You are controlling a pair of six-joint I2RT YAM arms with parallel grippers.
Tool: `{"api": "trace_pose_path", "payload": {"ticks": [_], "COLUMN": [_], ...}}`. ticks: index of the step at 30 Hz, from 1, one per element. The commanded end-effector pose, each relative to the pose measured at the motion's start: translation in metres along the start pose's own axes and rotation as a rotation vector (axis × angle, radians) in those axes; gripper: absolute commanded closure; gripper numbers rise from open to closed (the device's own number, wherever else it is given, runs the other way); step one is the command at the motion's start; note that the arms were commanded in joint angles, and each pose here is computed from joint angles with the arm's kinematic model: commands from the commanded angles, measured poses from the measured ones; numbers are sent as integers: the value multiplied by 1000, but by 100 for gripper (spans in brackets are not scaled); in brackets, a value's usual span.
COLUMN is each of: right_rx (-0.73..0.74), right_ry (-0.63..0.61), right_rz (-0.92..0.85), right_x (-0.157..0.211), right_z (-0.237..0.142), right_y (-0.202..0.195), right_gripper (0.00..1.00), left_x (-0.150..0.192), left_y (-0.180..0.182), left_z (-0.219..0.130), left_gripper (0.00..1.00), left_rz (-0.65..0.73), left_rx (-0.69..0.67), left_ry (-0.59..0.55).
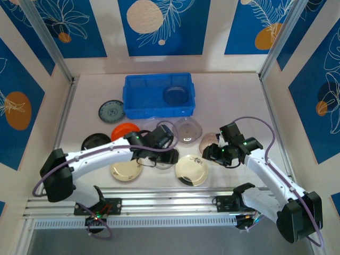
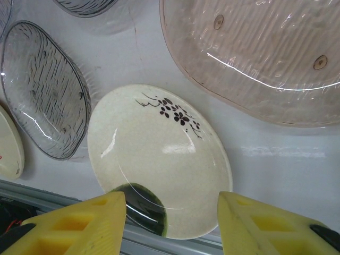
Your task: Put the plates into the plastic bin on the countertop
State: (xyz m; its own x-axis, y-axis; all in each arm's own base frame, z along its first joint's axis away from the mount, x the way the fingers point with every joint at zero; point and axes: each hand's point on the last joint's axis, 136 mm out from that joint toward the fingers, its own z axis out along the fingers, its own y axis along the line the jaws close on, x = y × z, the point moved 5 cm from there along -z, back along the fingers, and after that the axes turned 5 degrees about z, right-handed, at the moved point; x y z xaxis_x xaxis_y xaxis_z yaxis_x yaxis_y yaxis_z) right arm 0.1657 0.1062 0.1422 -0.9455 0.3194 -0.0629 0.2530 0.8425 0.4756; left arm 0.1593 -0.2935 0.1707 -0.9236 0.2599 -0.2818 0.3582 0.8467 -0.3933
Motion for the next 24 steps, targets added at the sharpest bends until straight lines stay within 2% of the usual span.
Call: {"api": "trace_pose_path", "payload": {"ticks": [1, 11, 24], "right_rx": [-30, -63, -65], "right_ry": [16, 22, 22], "right_rz": [-9, -13, -18], "right_x": [1, 1, 2], "right_z": [-5, -3, -2], "right_y": [8, 12, 9], "right_gripper": [51, 52, 54], "left_x": [15, 34, 48], "left_y": [-10, -16, -10], "left_z": [14, 60, 85], "left_gripper": [48, 51, 57], "left_rz": [-65, -148, -222], "left_rx": [60, 121, 86], "left_ry": [73, 211, 327]}}
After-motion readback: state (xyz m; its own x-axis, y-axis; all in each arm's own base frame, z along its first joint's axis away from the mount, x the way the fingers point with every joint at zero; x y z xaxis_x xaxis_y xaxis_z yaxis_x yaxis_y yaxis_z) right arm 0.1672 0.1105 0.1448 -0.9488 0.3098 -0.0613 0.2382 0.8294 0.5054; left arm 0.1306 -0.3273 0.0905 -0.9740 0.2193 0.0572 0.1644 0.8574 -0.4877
